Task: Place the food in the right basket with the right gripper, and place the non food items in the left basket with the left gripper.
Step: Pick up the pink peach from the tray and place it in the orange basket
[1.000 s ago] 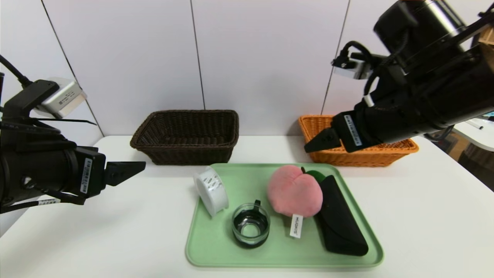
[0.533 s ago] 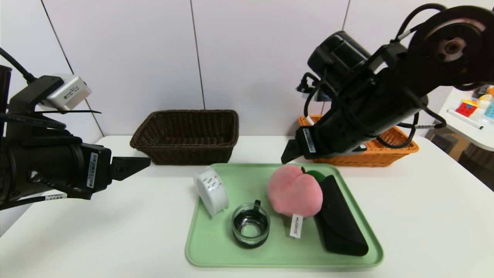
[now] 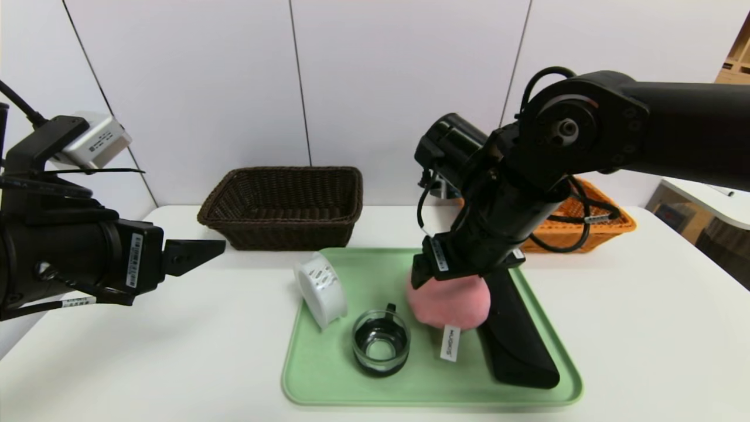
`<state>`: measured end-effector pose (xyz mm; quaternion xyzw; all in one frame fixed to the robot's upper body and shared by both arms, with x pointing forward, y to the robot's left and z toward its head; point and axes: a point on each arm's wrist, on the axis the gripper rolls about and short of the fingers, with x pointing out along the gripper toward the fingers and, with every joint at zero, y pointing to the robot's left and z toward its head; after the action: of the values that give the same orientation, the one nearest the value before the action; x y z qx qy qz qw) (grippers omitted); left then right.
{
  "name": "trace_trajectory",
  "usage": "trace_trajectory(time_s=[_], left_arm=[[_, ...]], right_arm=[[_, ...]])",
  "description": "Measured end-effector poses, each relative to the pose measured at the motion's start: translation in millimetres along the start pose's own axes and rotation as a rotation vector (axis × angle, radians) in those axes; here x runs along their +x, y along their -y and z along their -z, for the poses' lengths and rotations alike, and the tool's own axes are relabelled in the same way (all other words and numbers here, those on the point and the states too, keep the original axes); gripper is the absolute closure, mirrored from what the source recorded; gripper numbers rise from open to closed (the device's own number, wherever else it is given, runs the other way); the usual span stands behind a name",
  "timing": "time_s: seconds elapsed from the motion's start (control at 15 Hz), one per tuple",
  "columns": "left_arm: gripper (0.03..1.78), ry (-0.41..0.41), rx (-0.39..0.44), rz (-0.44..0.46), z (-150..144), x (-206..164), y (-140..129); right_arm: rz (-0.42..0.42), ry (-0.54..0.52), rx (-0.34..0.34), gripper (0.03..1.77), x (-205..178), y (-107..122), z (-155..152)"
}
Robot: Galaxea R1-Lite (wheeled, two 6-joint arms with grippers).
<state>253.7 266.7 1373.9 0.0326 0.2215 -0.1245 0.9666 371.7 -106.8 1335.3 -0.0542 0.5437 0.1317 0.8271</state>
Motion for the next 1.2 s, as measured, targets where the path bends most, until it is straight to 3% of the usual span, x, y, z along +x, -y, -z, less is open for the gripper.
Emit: trace_trajectory(time_s=[1.2], left_arm=[[0.12,0.027,0.001,0.008,-2.6,-5.9,-0.1]], right_arm=[[0.177,-0.07,-0.045,0.1,44.2,-10.4,2.4]])
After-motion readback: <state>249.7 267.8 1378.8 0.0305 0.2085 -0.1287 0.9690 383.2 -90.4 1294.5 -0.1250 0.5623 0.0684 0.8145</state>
